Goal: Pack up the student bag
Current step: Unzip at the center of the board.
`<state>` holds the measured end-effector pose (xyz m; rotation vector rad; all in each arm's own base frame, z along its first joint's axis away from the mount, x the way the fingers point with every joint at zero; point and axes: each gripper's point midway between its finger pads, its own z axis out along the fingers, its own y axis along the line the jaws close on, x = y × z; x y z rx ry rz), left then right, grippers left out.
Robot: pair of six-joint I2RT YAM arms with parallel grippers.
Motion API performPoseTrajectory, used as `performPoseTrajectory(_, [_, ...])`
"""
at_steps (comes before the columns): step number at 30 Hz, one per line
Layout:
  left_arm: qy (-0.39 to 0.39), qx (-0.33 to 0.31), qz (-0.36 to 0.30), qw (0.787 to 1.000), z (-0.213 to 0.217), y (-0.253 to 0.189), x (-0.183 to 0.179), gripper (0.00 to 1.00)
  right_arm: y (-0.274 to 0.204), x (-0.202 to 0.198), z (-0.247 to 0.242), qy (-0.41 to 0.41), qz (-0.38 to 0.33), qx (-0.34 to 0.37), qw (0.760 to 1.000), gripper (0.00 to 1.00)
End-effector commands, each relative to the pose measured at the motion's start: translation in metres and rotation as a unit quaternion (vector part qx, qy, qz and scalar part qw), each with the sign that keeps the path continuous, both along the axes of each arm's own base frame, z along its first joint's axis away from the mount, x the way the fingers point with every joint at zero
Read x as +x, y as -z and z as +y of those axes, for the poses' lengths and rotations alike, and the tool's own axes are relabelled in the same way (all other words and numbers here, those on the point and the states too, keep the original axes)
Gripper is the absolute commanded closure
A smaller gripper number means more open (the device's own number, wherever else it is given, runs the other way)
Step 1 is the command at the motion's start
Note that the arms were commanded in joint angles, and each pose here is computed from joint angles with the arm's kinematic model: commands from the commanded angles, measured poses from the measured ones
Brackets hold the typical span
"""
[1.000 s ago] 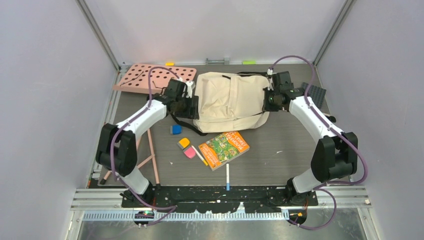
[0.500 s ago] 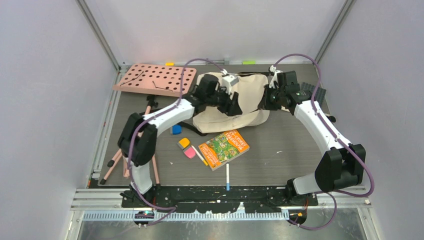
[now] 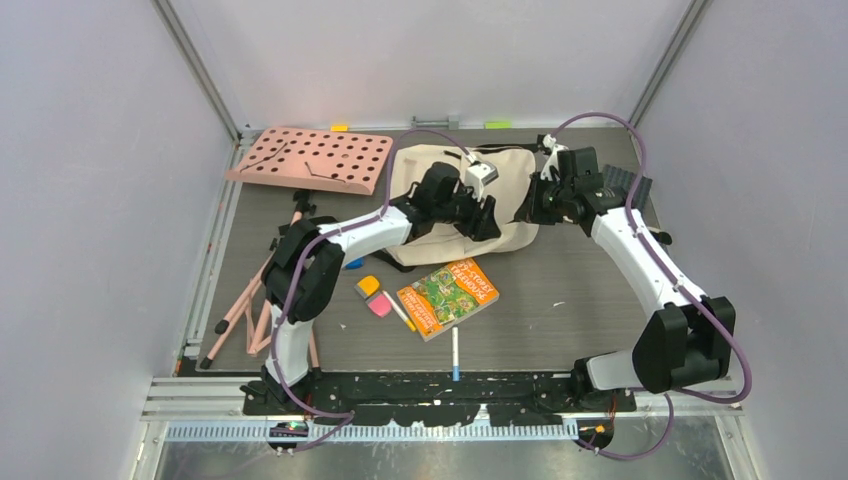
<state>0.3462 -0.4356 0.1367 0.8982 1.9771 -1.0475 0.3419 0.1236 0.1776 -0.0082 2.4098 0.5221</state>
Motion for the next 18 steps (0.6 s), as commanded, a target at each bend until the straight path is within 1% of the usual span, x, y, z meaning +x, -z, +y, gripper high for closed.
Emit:
performPoseTrajectory(1, [-0.039,-0.053,-0.080,0.995,-0.002,-0.060,0.022,0.52,-0.029,-0.002,0.005,-0.007,-0.044,0.025,0.999,0.99])
performPoseTrajectory(5, [-0.058,-0.061,-0.073,0.994,-0.004,-0.061,0.029,0.54,-0.030,-0.003,0.004,-0.006,-0.045,0.025,0.999,0.99])
performPoseTrajectory(8, [-0.067,-0.092,-0.081,0.990,-0.005,-0.078,0.031,0.55,-0.030,-0.004,0.004,-0.005,-0.045,0.025,0.999,0.99])
performPoseTrajectory(14, [-0.048,-0.129,-0.073,0.988,0.002,-0.106,0.021,0.57,-0.030,-0.006,0.001,0.001,-0.046,0.020,0.999,0.99])
performPoseTrajectory(18, [-0.051,-0.137,-0.066,0.987,0.010,-0.105,0.024,0.57,-0.029,-0.006,0.000,0.002,-0.046,0.019,0.999,0.99])
